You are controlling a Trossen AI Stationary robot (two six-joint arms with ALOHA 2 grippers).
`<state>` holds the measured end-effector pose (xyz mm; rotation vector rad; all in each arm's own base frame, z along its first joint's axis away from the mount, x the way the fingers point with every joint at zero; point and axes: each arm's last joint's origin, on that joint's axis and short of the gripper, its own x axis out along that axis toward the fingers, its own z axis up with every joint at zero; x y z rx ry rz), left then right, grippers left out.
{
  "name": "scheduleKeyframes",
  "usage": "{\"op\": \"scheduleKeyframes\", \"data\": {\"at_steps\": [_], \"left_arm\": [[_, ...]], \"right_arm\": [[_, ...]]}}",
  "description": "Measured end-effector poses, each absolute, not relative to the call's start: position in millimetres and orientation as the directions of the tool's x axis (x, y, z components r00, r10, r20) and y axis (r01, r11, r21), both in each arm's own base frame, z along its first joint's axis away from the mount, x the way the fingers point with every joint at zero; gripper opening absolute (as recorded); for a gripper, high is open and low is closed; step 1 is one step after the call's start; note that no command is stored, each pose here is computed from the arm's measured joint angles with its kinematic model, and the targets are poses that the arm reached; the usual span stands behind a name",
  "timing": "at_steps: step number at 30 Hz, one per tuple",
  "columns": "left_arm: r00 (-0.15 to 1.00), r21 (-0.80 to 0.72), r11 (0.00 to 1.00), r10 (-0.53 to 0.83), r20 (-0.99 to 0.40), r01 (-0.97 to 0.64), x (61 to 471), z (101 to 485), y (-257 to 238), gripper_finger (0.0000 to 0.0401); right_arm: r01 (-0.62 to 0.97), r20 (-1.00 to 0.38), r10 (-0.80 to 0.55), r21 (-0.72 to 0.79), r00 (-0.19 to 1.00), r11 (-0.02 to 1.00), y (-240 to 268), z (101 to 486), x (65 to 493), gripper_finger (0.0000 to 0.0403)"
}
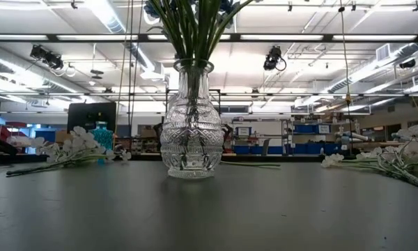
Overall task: Sort flowers into vase by color
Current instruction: Put the red flower into the transparent vase
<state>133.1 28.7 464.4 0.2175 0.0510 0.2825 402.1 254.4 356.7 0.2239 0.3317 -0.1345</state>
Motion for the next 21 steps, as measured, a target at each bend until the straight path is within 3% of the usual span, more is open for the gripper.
{"op": "scheduleKeyframes", "data": {"at_steps": [10, 21], "left_arm": [[0.959, 0.22, 0.937, 0.282, -0.019, -0.271, 133.1, 464.5, 28.7, 0.0215], [0.959, 0.22, 0.937, 0.282, -0.02, -0.271, 133.1, 464.4, 28.7, 0.0215]], "right_arm": [[0.377, -0.265, -0.348, 0.064, 0.899, 0.924, 221.1, 415.4, 352.5, 0.0017], [0.181, -0.05, -0.175, 0.174, 0.983, 0.968, 173.4, 508.2, 298.1, 0.0017]]}}
